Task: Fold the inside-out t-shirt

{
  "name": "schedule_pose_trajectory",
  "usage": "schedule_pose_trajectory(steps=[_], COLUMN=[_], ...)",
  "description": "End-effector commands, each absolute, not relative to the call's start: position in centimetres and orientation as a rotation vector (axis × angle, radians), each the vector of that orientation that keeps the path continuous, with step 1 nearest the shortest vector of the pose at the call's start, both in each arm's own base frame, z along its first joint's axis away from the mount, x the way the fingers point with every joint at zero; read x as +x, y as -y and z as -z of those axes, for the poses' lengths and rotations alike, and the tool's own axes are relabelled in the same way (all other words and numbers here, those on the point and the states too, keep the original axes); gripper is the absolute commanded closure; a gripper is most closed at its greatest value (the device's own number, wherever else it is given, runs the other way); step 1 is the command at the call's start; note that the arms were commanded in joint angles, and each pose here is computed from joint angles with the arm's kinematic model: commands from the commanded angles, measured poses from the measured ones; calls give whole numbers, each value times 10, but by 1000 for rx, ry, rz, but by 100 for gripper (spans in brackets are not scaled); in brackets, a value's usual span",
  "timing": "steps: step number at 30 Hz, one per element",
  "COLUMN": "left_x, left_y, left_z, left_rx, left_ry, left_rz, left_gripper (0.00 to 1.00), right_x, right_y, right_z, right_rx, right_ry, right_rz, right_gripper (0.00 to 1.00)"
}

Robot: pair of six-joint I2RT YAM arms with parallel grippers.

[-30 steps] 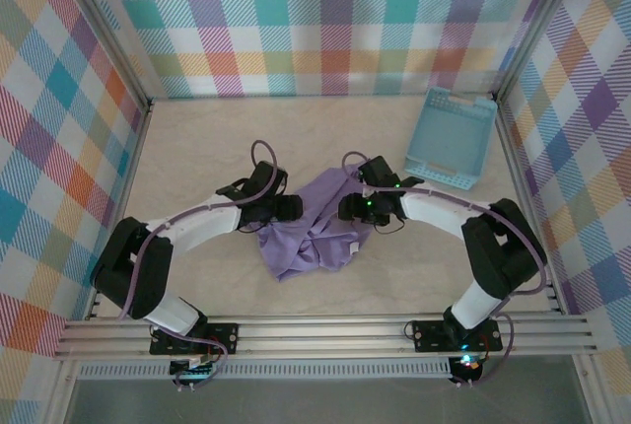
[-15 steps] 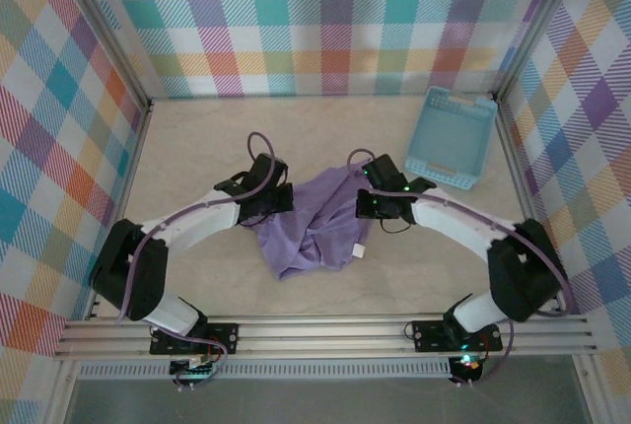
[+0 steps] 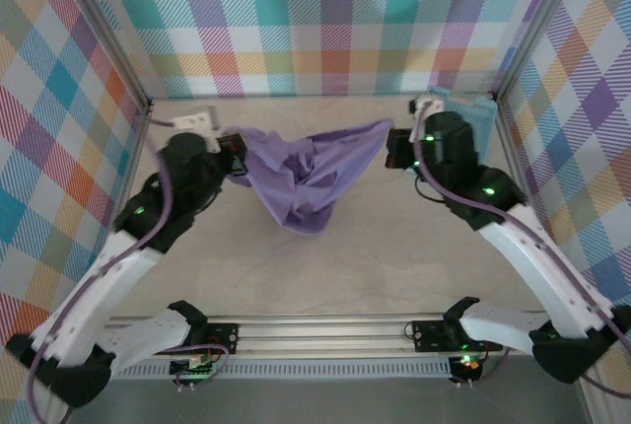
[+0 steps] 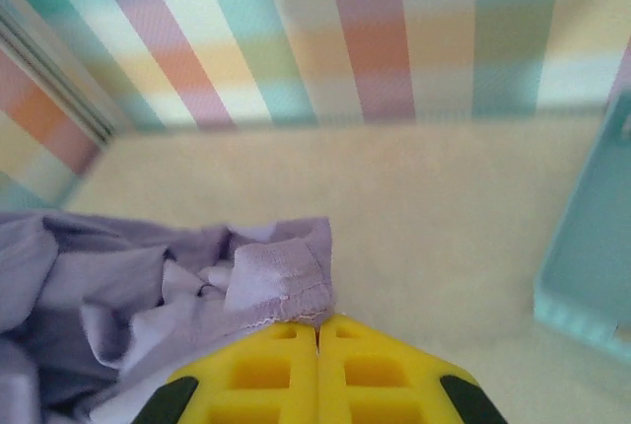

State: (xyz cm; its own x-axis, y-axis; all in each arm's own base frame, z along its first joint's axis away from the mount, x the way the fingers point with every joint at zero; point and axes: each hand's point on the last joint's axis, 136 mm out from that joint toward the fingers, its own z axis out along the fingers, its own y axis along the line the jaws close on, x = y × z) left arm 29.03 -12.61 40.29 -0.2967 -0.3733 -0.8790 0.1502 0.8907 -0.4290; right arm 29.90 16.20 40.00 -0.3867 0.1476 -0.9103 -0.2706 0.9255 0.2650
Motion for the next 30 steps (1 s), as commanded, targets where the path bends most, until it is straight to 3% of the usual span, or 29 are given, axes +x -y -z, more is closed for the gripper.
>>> schedule_pose_trajectory(steps=[1, 5, 12, 14, 18, 23, 27, 30], left_x=[266, 277, 319, 326, 332, 305, 294, 303], left_y=[102, 98, 56, 50, 55, 51, 46, 65], left_z=[-445, -411, -301, -284, -282, -351, -344, -289], left_rx=[-184, -181, -351, -388, -450, -461, -457, -392], left_ry=[-1664, -1771, -2107, -2165, -2188, -1926, -1896, -2069], left_rz=[518, 398, -212, -262, -48, 206, 223, 216], left_gripper=[100, 100, 100, 100, 100, 100, 100, 100], right_x=[279, 278, 319, 327, 329, 310, 296, 289], right_y=[-134, -124, -86, -67, -64, -57, -53, -61], right_z=[-452, -452, -372, -357, -356, -369, -309, -243], right_rx=[-74, -58, 132, 256, 286, 294, 346, 364], right_ry=[-1771, -1753, -1980, -2035, -2048, -1998, -2111, -2258], right_rz=[-400, -344, -100, -129, -264, -278, -267, -290], right_gripper=[100, 100, 100, 100, 100, 100, 100, 100])
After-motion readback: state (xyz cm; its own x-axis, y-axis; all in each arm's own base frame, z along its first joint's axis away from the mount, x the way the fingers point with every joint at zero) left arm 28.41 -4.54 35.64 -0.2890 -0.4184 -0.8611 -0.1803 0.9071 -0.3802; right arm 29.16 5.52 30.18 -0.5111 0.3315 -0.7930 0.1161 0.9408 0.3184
